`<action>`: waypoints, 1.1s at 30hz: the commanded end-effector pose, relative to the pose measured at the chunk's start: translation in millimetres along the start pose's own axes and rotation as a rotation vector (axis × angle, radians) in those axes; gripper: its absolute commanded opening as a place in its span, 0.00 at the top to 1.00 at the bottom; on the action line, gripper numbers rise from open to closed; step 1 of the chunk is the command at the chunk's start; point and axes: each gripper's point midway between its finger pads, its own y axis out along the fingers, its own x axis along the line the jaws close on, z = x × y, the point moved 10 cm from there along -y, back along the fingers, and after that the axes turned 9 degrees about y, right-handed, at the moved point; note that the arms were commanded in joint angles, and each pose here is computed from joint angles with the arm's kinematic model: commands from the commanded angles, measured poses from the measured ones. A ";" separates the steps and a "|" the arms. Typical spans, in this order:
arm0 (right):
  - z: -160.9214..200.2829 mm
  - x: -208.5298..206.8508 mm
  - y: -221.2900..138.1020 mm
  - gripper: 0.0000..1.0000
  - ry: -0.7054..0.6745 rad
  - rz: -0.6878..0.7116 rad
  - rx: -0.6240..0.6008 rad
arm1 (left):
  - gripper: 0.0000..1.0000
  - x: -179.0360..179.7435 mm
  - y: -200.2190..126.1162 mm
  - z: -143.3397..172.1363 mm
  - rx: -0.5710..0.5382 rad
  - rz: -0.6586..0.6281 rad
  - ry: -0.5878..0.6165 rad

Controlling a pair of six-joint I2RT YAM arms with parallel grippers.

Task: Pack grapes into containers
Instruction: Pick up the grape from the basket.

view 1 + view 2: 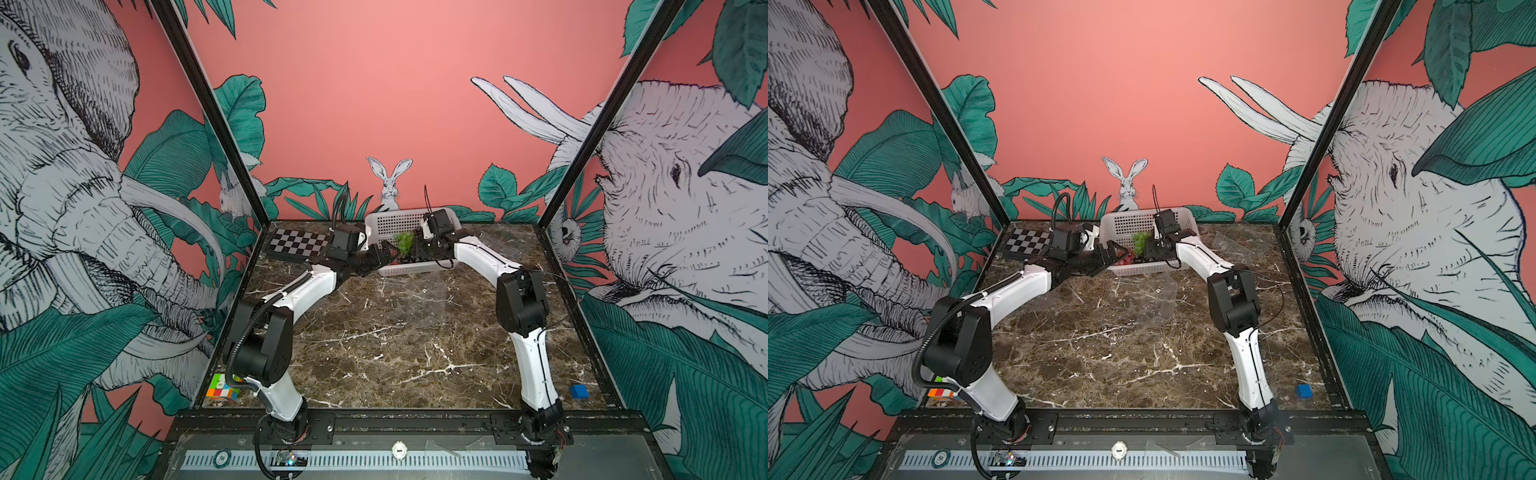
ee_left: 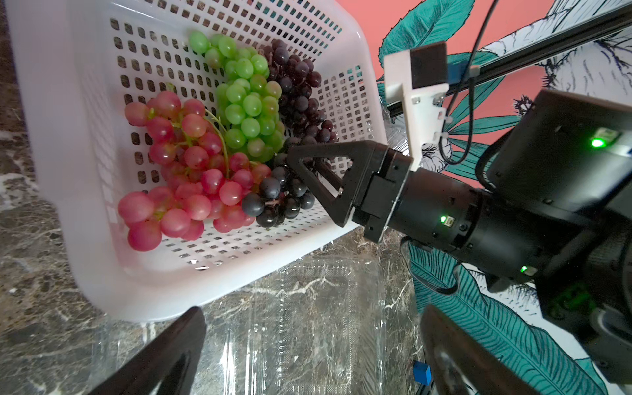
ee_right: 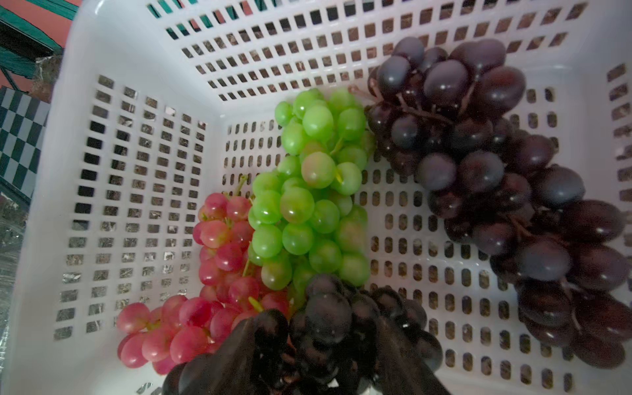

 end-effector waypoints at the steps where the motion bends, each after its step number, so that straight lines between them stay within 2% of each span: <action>1: -4.8 5.6 0.2 0.52 0.001 -0.006 -0.007 | 0.00 -1.6 0.0 2.6 0.002 0.013 0.008; 8: -5.3 4.6 -4.3 0.75 -0.003 0.010 -0.021 | 0.01 0.5 1.6 3.6 0.007 0.005 0.005; 13: -2.2 1.7 -0.4 0.75 -0.011 0.025 -0.007 | 0.00 0.5 1.5 3.8 0.009 0.005 0.004; 17: 0.0 -1.5 6.4 0.63 -0.014 0.050 0.011 | 0.00 2.2 1.9 5.9 0.013 0.000 -0.002; 20: -0.1 -3.6 10.9 0.60 -0.024 0.072 0.027 | 0.00 2.8 2.7 6.2 0.016 0.000 -0.007; 21: -0.3 -3.9 11.7 0.61 -0.027 0.077 0.031 | 0.00 2.7 2.7 6.2 0.016 0.000 -0.009; 24: -2.5 -2.8 8.7 0.73 -0.032 0.079 0.016 | 0.00 1.8 1.5 5.7 0.014 0.000 -0.010; 30: -11.7 3.9 -9.7 0.87 -0.034 0.059 -0.038 | 0.00 3.1 -0.4 8.1 0.016 -0.014 -0.007; 33: -16.7 8.1 -20.5 0.89 -0.035 0.049 -0.065 | 0.00 3.1 0.3 8.4 0.019 -0.012 -0.007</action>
